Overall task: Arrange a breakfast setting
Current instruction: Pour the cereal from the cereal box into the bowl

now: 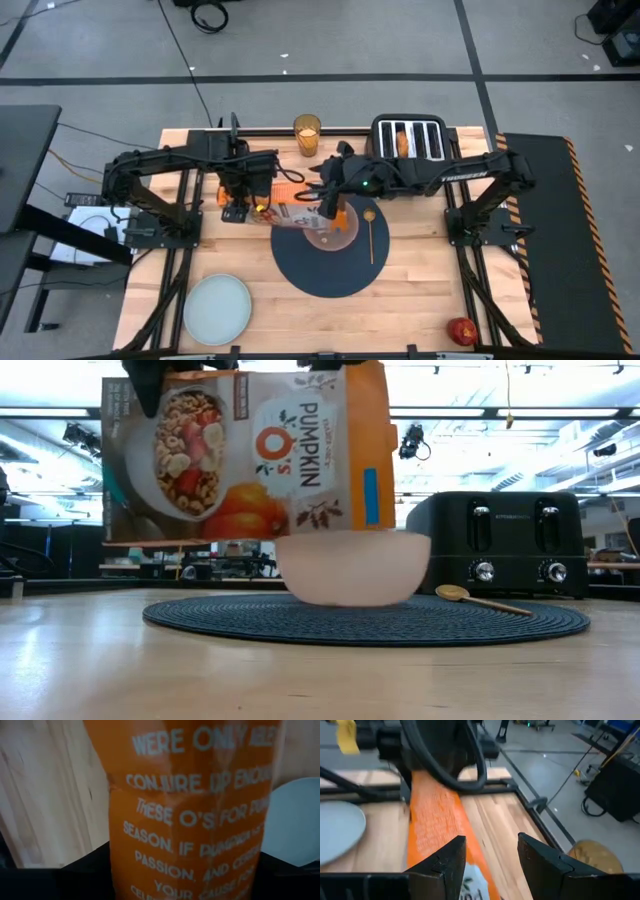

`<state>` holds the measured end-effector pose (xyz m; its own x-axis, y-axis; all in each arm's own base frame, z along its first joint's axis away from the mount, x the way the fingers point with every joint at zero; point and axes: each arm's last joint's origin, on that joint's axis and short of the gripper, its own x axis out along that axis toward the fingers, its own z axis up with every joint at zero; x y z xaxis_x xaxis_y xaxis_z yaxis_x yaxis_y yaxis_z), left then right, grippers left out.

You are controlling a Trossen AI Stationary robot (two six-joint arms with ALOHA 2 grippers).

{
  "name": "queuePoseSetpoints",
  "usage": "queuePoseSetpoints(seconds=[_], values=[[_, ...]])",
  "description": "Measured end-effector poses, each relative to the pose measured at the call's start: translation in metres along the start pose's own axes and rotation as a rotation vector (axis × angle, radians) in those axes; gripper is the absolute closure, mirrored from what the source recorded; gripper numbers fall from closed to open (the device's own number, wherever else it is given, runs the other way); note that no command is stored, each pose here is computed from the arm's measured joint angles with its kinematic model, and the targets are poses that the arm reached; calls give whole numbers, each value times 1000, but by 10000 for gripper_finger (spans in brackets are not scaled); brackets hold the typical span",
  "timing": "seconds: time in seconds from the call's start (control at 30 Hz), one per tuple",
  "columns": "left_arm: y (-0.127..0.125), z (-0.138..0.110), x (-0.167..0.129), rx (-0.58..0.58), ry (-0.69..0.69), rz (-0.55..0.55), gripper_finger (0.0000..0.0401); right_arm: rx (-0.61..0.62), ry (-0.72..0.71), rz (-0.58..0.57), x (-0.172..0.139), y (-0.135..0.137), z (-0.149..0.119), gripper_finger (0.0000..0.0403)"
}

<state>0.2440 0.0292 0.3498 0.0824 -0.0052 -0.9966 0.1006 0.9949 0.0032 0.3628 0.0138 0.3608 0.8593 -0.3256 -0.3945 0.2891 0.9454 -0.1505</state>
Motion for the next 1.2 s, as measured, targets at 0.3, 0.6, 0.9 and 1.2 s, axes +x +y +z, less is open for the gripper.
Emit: queuePoseSetpoints(seconds=[0.3, 0.6, 0.9, 1.2], values=[[-8, -14, -14, -23, -48, 0, 141, 12, 14, 61, 7, 5, -4, 216], [-13, -17, -19, -46, -82, -23, 141, 29, -42, 64, 7, 4, 2, 216], [-16, -17, -19, -41, -78, -23, 141, 43, -63, 64, 3, 3, 5, 216], [-16, -16, -18, -66, -68, -25, 141, 45, -37, 98, 6, 9, 1, 216]])
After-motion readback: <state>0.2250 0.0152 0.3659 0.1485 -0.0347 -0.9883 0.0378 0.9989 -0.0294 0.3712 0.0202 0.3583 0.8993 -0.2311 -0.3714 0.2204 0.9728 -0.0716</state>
